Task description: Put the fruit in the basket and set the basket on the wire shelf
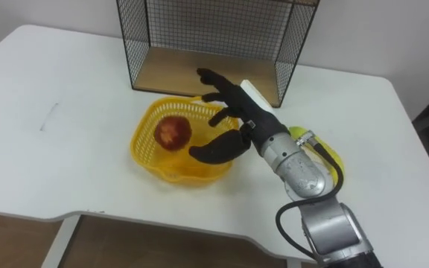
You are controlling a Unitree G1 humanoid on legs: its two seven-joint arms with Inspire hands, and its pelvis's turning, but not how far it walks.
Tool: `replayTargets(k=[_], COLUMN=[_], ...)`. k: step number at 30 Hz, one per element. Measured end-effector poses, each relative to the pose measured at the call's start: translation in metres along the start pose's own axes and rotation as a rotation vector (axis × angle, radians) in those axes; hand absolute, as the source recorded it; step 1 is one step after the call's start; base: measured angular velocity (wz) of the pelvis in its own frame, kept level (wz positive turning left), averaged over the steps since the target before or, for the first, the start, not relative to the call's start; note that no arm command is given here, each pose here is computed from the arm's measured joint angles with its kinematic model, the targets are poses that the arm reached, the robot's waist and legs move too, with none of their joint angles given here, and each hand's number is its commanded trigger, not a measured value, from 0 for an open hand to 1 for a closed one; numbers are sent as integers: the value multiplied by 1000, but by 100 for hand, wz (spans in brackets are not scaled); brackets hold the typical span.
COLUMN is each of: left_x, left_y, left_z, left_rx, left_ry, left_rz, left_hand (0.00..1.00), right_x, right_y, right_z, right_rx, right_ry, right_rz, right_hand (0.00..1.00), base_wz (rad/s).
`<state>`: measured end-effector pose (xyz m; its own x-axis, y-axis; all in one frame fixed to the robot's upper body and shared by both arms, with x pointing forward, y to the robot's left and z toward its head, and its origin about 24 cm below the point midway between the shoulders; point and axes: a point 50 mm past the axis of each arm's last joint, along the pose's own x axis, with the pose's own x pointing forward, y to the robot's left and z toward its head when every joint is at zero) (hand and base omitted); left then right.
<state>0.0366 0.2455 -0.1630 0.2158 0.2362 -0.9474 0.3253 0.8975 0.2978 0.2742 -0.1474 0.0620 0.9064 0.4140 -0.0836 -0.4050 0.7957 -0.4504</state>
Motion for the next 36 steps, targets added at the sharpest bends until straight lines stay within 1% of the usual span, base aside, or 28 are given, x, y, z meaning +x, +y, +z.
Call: replayTargets(k=[5, 8, 28, 36], left_x=[0, 0, 0, 0], left_y=[1, 1, 4, 4], left_z=[0, 0, 0, -4], left_rx=[-1, -8, -10, -7], left_ry=[-1, 0, 6, 11], left_rz=[4, 6, 17, 16], left_hand=[0, 0, 0, 0], right_x=[0, 0, -2, -4], right_y=[0, 0, -2, -8], right_z=[0, 0, -5, -5], right_rx=[-3, -32, -21, 74], right_ry=[1, 7, 24, 4], right_rz=[-3, -3, -48, -74], right_hand=[0, 0, 0, 0], base_wz=[6, 0, 0, 0])
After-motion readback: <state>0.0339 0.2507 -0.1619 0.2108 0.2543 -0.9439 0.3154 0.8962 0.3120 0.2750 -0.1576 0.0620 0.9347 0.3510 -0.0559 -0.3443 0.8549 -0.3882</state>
